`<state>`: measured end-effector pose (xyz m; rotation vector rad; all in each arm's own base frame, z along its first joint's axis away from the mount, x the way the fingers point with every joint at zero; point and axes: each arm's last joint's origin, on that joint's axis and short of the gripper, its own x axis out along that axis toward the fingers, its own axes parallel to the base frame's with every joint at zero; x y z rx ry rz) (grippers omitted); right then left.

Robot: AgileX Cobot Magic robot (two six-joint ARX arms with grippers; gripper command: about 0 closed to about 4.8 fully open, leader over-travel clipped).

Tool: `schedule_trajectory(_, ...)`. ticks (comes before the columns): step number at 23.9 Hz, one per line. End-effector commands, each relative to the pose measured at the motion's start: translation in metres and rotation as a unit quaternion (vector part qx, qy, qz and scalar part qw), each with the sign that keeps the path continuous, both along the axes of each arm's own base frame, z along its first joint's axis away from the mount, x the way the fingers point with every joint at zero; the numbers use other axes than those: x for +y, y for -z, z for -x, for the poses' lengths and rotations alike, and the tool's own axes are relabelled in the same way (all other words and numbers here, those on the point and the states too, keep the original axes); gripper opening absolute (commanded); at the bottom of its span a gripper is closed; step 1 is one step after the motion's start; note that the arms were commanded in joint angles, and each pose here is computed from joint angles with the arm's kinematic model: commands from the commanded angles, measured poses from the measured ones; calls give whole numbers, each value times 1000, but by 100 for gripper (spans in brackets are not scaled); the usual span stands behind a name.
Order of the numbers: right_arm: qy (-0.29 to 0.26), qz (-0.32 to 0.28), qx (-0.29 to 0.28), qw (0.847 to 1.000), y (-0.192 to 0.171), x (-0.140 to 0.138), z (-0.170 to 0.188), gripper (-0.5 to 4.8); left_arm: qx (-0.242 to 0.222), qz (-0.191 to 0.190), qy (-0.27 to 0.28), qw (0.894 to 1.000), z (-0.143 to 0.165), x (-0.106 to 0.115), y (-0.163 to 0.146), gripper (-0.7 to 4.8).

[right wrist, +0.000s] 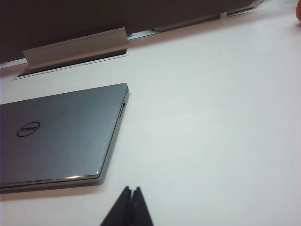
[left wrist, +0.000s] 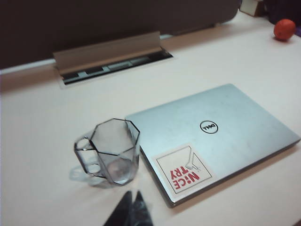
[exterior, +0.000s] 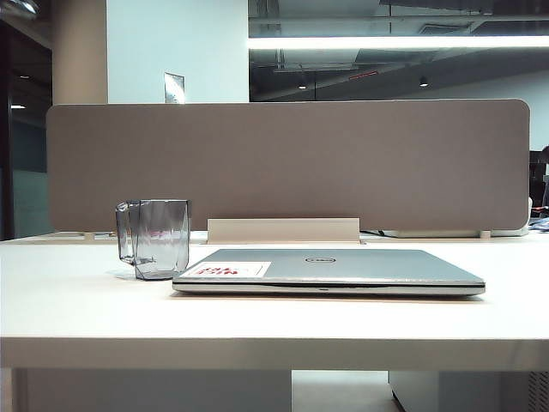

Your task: Pick up the water cup and place it on the left side of the laptop.

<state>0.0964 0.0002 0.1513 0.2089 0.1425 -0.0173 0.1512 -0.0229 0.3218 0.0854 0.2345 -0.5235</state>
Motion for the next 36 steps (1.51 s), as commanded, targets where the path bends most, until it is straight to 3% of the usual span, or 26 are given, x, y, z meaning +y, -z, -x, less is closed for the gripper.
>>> schedule_trajectory(1,-2,0,-7,1000,0,0,0,-5,2,-1,-27,1000,12,2,11,-6)
schedule_trajectory(6,-2,0,-6,1000,0,0,0,-5,-9,36,-82,996,32,6,30,-6)
schedule_trajectory(10,-2,0,-7,1000,0,0,0,-5,-64,76,-149,984,52,11,48,-6)
schedule_trajectory(16,-2,0,-7,1000,0,0,0,-5,-95,92,-179,975,65,14,84,-6)
schedule_trajectory(25,-1,0,-6,1000,0,0,0,-5,-148,103,-205,962,65,17,115,-6)
schedule_trajectory(33,-1,0,-6,1000,0,0,0,-5,-133,90,-219,962,58,22,136,-6)
schedule_trajectory(36,-1,0,-6,1000,0,0,0,-5,-159,80,-215,960,55,22,143,-6)
